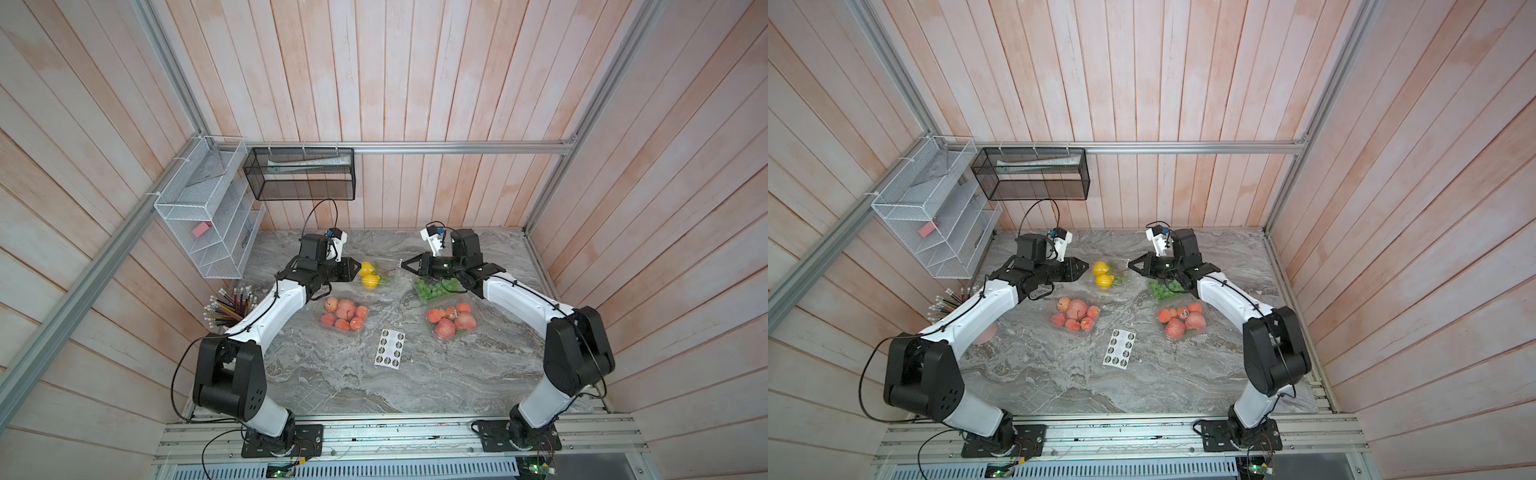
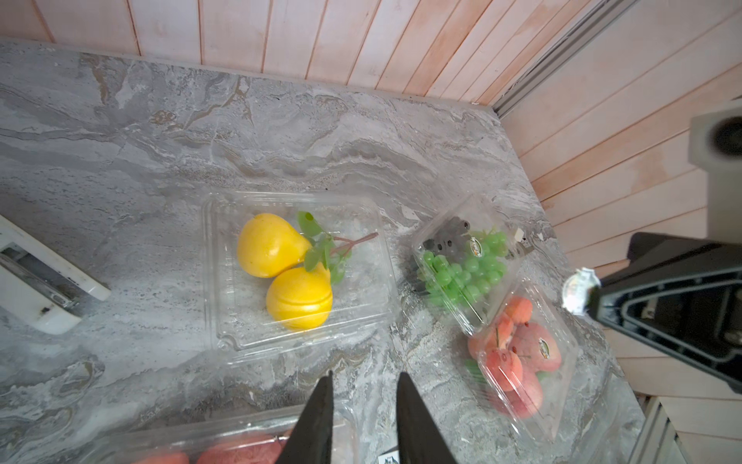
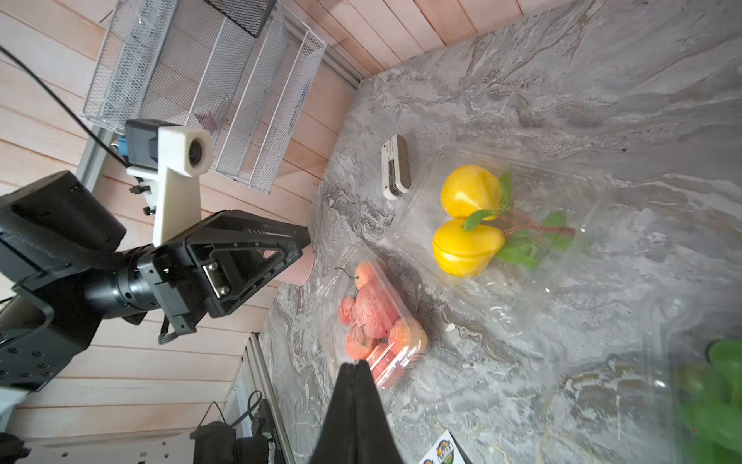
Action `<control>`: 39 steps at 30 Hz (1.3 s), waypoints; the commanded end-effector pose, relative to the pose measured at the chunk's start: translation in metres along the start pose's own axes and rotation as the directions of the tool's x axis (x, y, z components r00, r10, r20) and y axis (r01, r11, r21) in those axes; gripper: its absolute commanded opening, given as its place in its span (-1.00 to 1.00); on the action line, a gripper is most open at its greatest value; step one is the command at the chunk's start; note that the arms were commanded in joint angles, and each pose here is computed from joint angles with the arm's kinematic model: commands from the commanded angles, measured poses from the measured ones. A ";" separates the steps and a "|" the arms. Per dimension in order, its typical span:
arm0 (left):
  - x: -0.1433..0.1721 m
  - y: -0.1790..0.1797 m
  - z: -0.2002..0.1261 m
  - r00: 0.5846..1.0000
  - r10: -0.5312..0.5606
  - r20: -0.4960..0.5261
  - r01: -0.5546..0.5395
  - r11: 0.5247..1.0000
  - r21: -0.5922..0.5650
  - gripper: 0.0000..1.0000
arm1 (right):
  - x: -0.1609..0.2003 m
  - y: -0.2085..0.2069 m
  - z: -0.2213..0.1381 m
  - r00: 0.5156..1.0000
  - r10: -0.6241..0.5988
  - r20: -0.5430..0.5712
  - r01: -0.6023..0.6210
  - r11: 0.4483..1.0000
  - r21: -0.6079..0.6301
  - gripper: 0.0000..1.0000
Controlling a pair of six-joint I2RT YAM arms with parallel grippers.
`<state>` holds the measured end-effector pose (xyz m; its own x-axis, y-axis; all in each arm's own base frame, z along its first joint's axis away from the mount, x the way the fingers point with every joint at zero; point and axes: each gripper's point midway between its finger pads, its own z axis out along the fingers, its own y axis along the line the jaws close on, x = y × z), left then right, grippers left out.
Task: Label fruit boxes
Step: Stick the label on the fruit box.
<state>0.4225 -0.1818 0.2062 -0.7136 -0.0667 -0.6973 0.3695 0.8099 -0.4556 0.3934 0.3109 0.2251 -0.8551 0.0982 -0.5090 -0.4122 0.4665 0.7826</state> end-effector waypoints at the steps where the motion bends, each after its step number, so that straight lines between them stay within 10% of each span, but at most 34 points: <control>1: -0.017 -0.005 0.003 0.998 0.054 0.028 -0.055 0.997 0.052 -0.45 | -0.003 -0.004 0.019 0.996 0.080 -0.037 -0.079 0.997 0.011 -1.00; 39: -0.006 0.025 0.076 0.992 -0.096 -0.078 0.107 0.983 0.148 -0.78 | 0.016 -0.078 0.140 0.918 0.324 -0.226 -0.271 0.933 0.237 -1.00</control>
<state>0.4741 -0.1996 0.1505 -0.8033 -0.0950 -0.5880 0.3514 0.7216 -0.5965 0.4552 0.4005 0.1100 -0.9890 0.0433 -0.1412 -0.0886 0.5904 0.8022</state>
